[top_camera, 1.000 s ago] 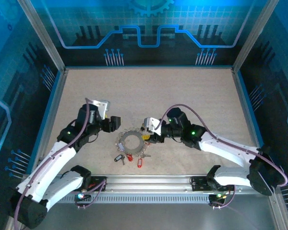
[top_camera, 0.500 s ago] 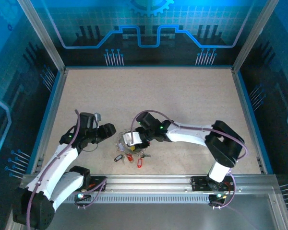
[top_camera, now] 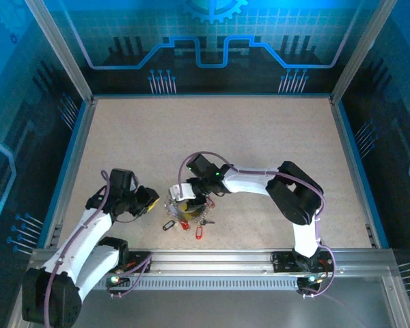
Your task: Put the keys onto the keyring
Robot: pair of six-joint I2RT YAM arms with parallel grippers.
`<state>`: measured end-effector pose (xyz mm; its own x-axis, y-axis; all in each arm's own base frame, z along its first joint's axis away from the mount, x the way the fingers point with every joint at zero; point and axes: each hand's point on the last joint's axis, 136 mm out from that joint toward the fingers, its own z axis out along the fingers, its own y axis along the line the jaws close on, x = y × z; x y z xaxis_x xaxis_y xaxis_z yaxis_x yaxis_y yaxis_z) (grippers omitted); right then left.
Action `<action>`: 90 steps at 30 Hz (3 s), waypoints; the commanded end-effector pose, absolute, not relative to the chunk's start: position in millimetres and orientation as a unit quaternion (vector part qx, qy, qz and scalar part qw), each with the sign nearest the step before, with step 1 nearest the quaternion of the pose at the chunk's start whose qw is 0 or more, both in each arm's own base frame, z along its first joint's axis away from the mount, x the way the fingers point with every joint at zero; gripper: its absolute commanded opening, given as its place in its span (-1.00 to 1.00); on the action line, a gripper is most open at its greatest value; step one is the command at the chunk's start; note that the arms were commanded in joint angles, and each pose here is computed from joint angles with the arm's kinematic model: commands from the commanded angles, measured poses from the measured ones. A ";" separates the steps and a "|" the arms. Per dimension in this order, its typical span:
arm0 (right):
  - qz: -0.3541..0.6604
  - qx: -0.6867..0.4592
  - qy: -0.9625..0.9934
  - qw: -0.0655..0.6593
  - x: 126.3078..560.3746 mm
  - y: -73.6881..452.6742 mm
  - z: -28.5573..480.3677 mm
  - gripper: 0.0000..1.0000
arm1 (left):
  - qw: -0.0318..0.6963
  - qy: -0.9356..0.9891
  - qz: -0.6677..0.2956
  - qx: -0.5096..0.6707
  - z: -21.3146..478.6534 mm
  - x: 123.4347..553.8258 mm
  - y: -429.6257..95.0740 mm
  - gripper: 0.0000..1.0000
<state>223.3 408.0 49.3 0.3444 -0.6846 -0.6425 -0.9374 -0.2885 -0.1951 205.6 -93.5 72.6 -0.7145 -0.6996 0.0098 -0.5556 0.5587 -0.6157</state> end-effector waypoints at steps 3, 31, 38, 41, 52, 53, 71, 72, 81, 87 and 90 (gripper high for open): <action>0.218 -0.752 0.561 0.268 222.4 397.6 52.0 0.03 | 0.055 0.821 -0.337 -0.457 46.0 198.5 -100.6 -0.57; -0.096 -0.640 0.711 0.274 231.1 340.9 31.8 0.37 | 0.114 0.867 -0.279 -0.396 55.6 245.2 -86.1 0.45; -0.105 -0.564 0.767 0.287 275.0 280.7 43.4 0.38 | 0.123 0.870 -0.286 -0.383 57.6 253.4 -89.0 0.48; -0.072 -0.535 0.783 0.307 285.7 269.3 59.8 0.37 | 0.132 0.873 -0.288 -0.370 55.7 254.8 -96.0 0.48; 0.192 -0.405 0.832 0.328 246.0 320.5 107.0 -0.01 | 0.170 0.904 -0.243 -0.308 55.0 265.0 -115.7 0.49; 0.196 -0.378 0.851 0.308 244.7 321.0 98.6 -0.19 | 0.172 0.904 -0.240 -0.309 53.8 265.9 -115.0 0.48; 0.110 -0.282 0.944 0.133 229.3 340.9 58.5 -0.33 | 0.179 0.883 -0.250 -0.353 70.4 275.9 -94.7 0.49; 0.104 -0.279 0.946 0.129 230.4 341.7 53.5 -0.33 | 0.179 0.883 -0.251 -0.353 70.7 275.6 -94.5 0.49; 0.059 -0.283 0.946 0.149 243.3 345.0 43.9 -0.39 | 0.165 0.883 -0.260 -0.354 62.0 272.9 -98.7 0.49; 0.034 -0.283 0.946 0.156 246.7 344.1 38.0 -0.43 | 0.169 0.885 -0.258 -0.349 65.2 273.9 -98.2 0.49; 0.024 -0.281 0.947 0.155 247.7 341.4 34.4 -0.44 | 0.169 0.885 -0.257 -0.349 64.4 273.7 -97.5 0.49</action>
